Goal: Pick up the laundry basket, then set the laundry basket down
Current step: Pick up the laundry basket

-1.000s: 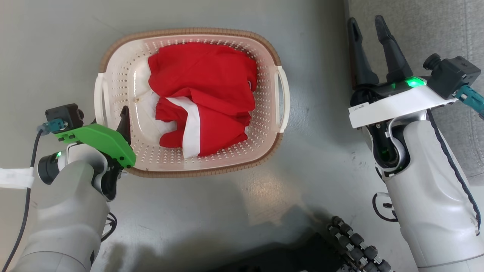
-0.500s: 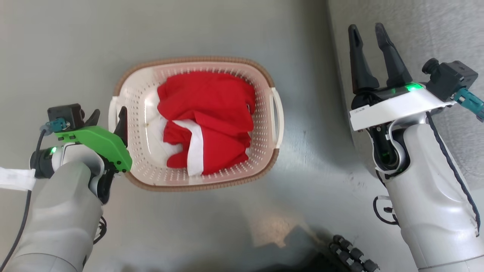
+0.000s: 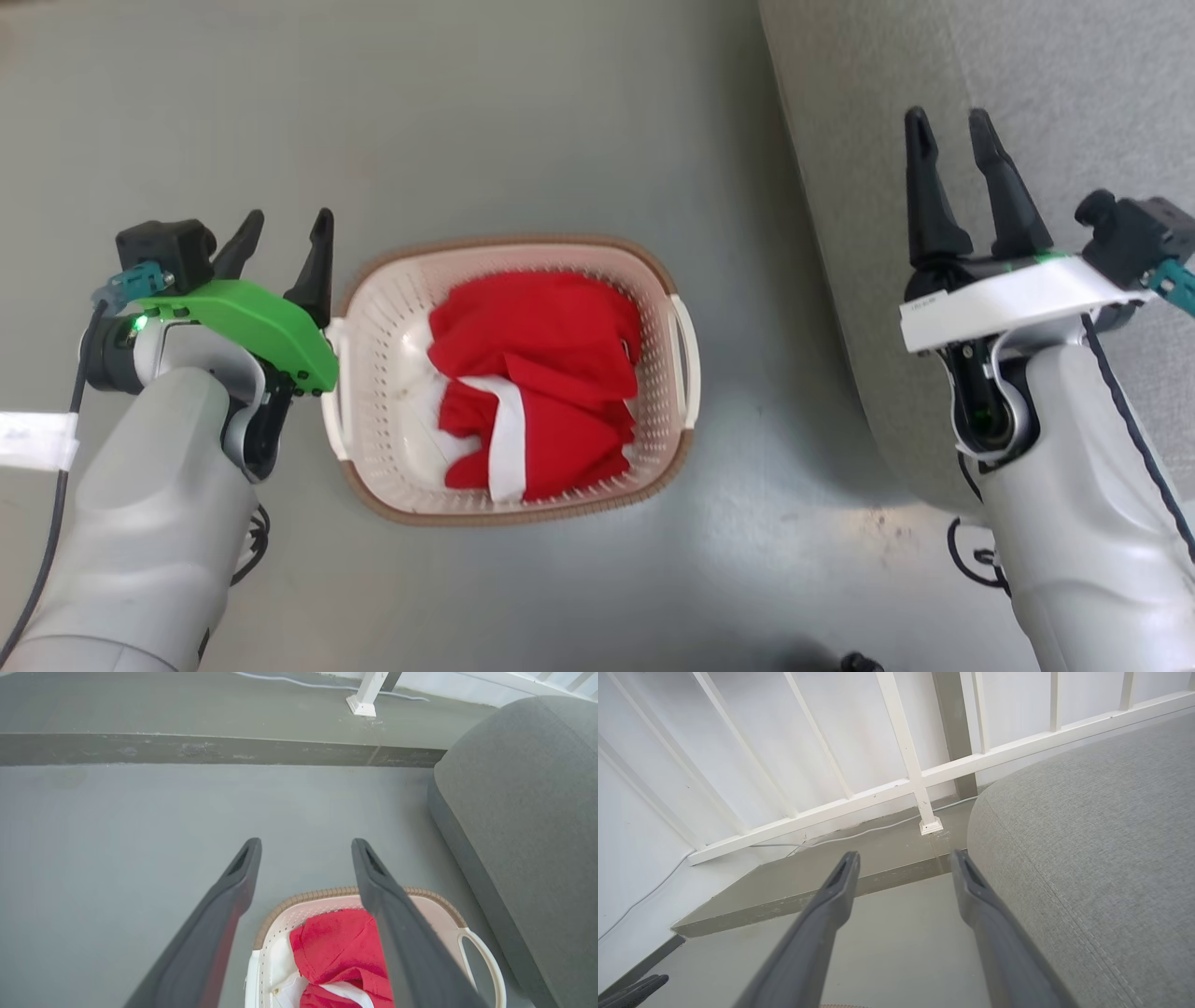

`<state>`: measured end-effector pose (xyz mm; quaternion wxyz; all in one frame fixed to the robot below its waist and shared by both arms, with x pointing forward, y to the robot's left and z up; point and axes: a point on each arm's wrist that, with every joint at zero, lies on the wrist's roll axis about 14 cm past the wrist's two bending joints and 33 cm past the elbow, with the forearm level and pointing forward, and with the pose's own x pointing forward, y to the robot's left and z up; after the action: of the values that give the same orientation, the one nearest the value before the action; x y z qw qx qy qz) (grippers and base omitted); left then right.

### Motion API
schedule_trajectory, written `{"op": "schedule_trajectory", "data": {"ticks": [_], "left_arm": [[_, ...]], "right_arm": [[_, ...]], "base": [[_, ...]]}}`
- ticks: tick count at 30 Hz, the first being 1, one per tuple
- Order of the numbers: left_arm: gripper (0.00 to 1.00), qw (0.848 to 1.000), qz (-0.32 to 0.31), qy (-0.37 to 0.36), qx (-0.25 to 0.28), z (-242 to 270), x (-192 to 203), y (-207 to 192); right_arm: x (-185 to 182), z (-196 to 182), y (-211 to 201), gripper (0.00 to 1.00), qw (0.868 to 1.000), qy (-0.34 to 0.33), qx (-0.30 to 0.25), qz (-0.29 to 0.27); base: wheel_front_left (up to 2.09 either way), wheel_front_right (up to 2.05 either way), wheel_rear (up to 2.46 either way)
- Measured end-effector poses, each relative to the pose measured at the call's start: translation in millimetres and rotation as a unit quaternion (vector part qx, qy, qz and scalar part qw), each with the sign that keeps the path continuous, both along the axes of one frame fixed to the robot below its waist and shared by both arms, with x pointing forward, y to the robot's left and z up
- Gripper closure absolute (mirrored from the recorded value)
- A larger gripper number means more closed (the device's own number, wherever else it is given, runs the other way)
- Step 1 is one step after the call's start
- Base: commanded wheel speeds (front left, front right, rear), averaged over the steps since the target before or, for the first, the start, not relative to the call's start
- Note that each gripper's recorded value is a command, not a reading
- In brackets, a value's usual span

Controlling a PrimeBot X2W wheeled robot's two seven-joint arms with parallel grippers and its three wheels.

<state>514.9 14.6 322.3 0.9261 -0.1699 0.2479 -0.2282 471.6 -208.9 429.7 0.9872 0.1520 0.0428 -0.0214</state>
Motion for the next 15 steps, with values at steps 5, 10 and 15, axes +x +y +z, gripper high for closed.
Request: {"op": "schedule_trajectory", "data": {"ticks": [5,10,15], "left_arm": [[0.0,0.999,0.015,-0.045,-0.018,40.2,-0.3,7.1],[0.0,0.996,0.021,-0.091,-0.014,74.2,-8.9,18.5],[0.0,0.991,0.045,-0.122,-0.025,103.6,-22.1,33.6]], "right_arm": [[-11.0,16.0,0.9,0.0,1.0,-0.015,0.001,-0.001],[-24.0,27.2,6.8,0.0,1.0,-0.025,0.003,0.006],[-39.2,37.0,12.4,0.0,0.999,-0.033,0.007,0.011]], "base": [[0.0,0.0,0.0],[0.0,0.0,0.0],[0.0,0.0,0.0]]}}
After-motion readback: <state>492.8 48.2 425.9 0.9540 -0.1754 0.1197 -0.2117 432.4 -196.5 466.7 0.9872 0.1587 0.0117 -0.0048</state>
